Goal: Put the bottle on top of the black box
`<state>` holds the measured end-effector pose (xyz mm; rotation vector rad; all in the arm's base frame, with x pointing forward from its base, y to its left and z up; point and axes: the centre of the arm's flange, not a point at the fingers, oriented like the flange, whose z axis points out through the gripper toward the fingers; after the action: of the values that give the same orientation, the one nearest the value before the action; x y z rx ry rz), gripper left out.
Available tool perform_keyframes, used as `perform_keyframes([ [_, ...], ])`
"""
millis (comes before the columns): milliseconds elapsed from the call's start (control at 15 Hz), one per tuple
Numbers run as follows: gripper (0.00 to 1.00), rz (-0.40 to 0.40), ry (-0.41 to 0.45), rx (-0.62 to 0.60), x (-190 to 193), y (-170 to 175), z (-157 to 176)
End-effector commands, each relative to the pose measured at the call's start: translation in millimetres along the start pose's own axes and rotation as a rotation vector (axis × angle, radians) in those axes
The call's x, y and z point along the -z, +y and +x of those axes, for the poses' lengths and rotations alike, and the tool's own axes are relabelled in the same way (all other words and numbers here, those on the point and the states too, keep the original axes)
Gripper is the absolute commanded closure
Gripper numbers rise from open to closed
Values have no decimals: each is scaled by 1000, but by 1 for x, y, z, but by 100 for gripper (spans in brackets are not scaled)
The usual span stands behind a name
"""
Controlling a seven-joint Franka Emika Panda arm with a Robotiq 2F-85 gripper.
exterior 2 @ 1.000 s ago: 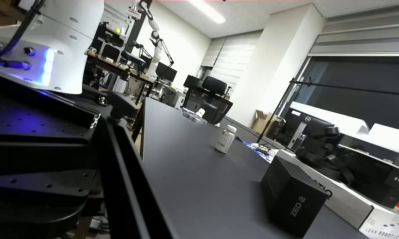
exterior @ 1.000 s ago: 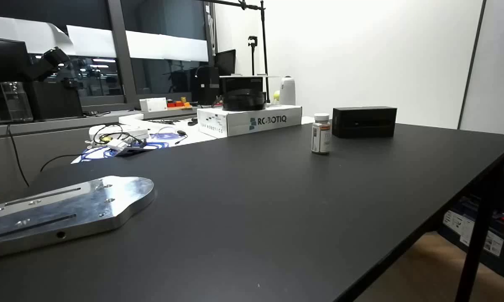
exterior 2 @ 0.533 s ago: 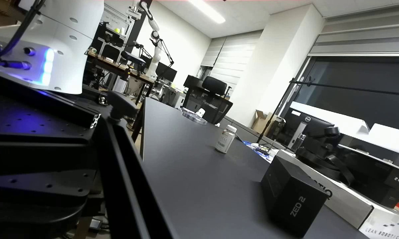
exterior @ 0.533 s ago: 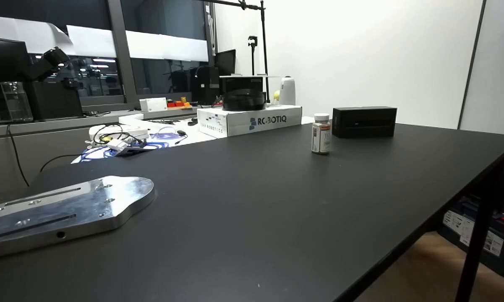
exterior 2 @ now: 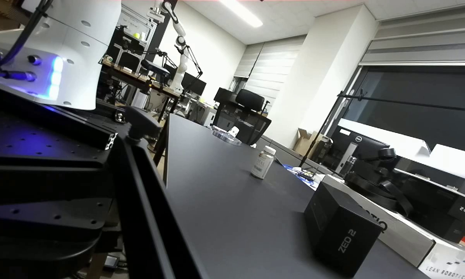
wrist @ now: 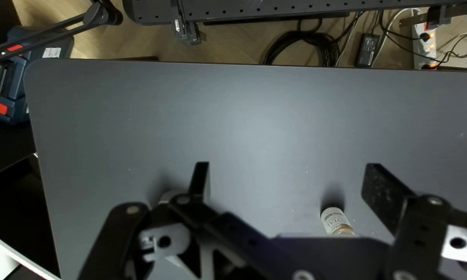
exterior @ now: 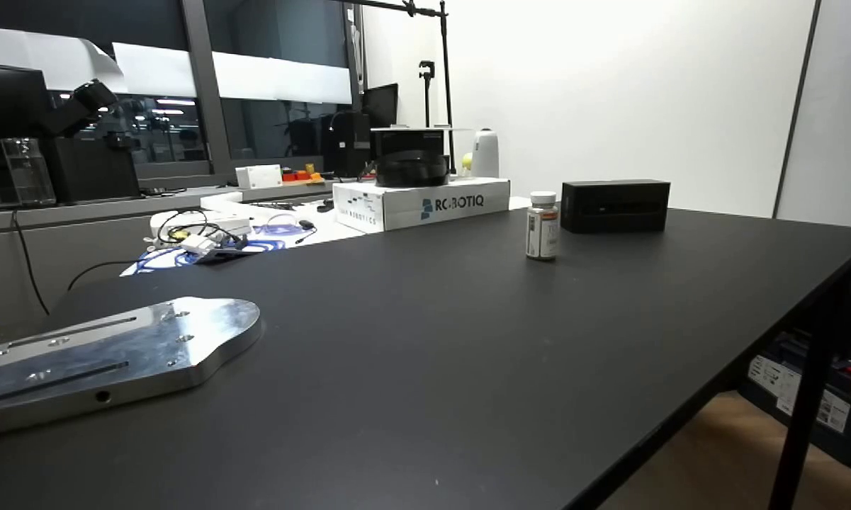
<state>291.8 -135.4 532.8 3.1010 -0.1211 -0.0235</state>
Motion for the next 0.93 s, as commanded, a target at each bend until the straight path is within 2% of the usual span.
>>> perform_keyframes([
  [0,0,-3,1,3,-1,0,1],
  [133,0,0,6,-4,-2,0,8],
  [400,0,1,51,-6,-3,-1,41],
  [867,0,20,124,-14,-7,-30,140],
])
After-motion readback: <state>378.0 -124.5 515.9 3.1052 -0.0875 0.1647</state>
